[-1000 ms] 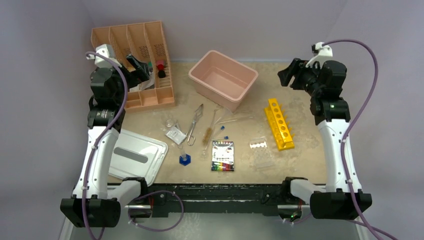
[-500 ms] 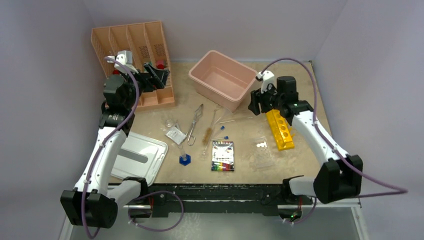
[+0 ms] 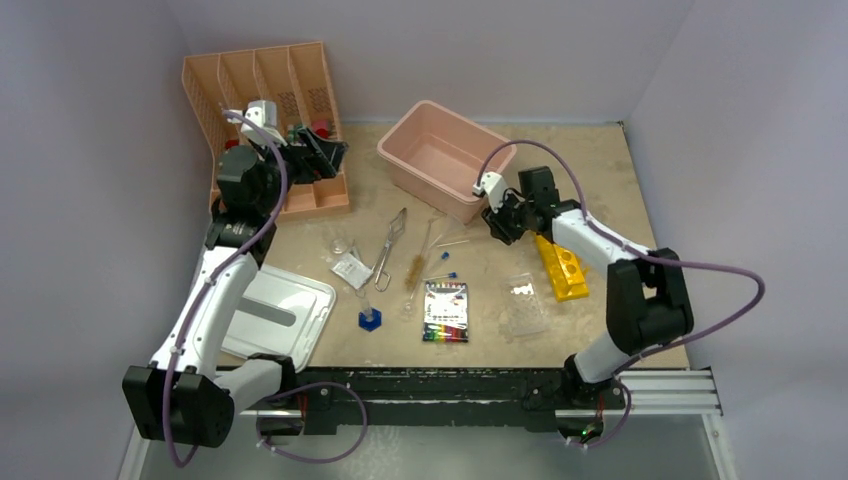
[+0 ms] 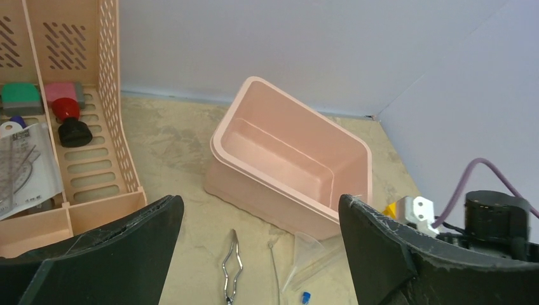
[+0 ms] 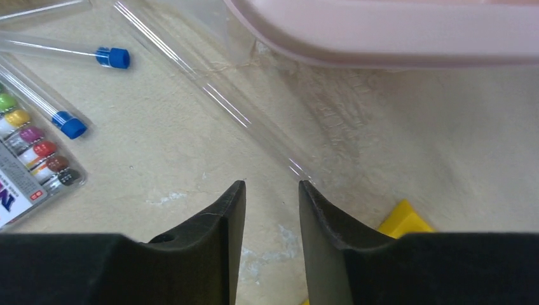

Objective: Organize the chemistry lab equipment

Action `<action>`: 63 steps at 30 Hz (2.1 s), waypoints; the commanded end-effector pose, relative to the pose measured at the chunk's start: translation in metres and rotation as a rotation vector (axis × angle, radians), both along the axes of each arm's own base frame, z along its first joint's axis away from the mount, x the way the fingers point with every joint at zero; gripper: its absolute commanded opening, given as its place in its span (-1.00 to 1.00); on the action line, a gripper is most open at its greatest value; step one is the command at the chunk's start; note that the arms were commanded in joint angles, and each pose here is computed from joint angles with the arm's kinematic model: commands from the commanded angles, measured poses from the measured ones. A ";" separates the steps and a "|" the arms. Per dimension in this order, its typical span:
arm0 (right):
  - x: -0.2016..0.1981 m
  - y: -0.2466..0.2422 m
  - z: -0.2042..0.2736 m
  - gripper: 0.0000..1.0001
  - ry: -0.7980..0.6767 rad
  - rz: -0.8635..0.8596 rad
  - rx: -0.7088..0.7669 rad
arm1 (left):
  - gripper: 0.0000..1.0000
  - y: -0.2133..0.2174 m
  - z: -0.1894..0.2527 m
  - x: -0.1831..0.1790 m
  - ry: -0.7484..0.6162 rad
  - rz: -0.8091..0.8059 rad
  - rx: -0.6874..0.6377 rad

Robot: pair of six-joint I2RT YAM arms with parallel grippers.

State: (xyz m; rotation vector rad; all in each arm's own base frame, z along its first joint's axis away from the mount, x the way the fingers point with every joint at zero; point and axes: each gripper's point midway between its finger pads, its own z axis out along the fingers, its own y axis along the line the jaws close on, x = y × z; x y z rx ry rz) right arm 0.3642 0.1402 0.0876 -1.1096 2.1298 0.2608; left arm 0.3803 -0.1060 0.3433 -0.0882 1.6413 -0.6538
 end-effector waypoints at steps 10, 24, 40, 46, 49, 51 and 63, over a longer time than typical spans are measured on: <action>0.019 0.009 -0.033 0.12 0.023 0.112 -0.046 | 0.82 -0.019 0.027 0.009 -0.072 -0.056 0.000; -0.012 0.018 -0.044 -0.29 0.174 0.199 -0.011 | 0.82 -0.025 0.027 0.013 -0.075 -0.072 0.019; -0.026 0.046 -0.066 -0.11 0.164 0.281 -0.093 | 0.82 -0.020 0.022 0.008 -0.061 -0.056 0.035; -0.033 0.048 -0.073 -0.37 0.179 0.305 -0.133 | 0.82 -0.019 0.021 0.005 -0.057 -0.052 0.040; -0.034 0.053 -0.074 -0.09 0.156 0.319 -0.145 | 0.82 -0.018 0.020 0.005 -0.055 -0.050 0.042; -0.035 0.061 -0.078 -0.05 0.139 0.337 -0.157 | 0.82 -0.018 0.019 0.004 -0.053 -0.049 0.043; -0.032 0.074 -0.090 -0.44 0.180 0.356 -0.168 | 0.85 -0.015 0.019 -0.002 -0.056 -0.039 0.054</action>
